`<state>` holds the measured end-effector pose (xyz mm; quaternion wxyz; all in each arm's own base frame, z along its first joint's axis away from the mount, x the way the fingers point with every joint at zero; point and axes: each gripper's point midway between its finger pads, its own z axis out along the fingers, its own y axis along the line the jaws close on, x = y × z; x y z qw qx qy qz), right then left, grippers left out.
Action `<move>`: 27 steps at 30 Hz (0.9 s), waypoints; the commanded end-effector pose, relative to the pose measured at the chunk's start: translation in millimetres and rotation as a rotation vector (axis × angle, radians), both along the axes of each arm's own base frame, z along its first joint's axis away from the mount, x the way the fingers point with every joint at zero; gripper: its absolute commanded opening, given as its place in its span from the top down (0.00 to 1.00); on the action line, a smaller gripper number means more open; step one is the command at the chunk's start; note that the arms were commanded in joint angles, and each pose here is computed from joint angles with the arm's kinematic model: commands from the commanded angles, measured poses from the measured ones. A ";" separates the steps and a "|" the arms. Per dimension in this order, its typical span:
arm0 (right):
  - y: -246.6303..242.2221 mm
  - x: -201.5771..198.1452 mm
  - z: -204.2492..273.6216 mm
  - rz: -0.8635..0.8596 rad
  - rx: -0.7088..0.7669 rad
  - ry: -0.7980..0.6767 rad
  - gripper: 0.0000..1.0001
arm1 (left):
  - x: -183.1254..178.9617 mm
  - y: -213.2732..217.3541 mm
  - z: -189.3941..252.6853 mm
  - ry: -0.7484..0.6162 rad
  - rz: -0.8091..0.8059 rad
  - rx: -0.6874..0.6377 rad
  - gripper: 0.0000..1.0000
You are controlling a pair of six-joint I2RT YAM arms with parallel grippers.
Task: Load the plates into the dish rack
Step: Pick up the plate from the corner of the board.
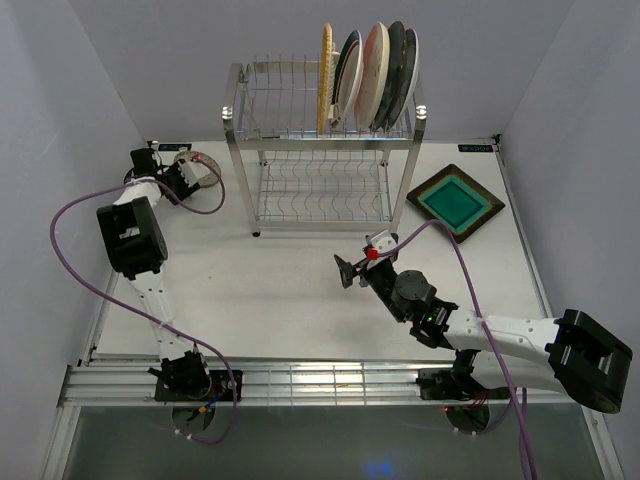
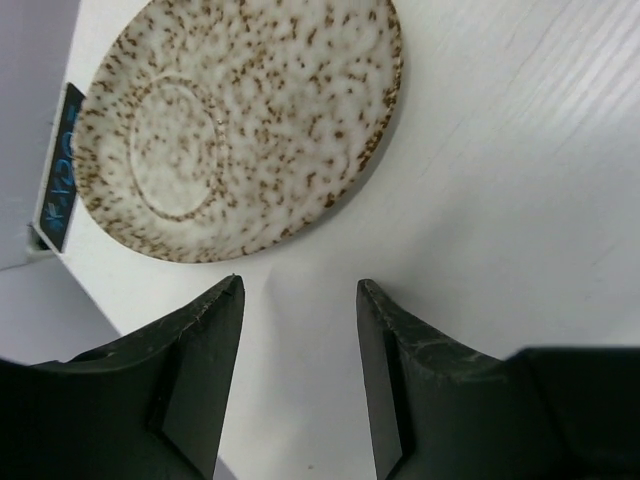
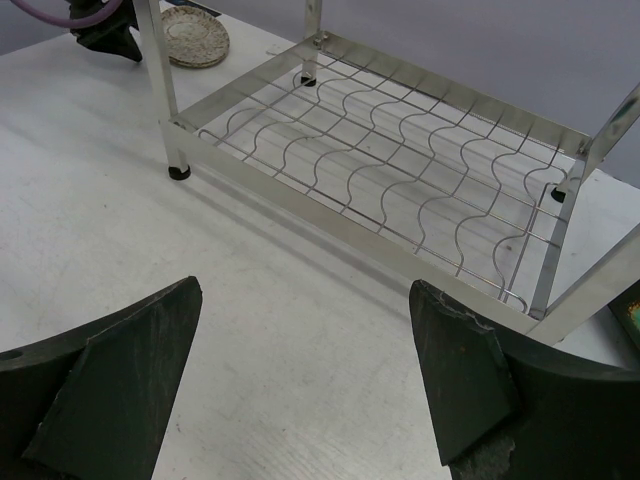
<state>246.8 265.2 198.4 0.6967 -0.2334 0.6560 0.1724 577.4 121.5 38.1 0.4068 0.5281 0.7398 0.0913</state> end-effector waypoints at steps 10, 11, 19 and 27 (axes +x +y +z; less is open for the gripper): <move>2.8 0.4 20.9 0.010 0.061 -0.027 0.10 | 34.3 17.7 70.1 -0.026 0.290 -0.564 0.33; 2.9 0.4 20.3 0.009 0.059 -0.027 0.10 | 34.2 20.2 69.0 -0.011 0.359 -0.647 0.27; 3.9 2.0 17.1 0.007 0.048 -0.023 0.10 | 54.6 63.9 62.4 -0.092 0.732 -0.784 0.02; 4.5 2.8 16.5 0.007 0.044 -0.022 0.10 | 62.1 50.8 56.3 -0.016 0.721 -0.882 0.02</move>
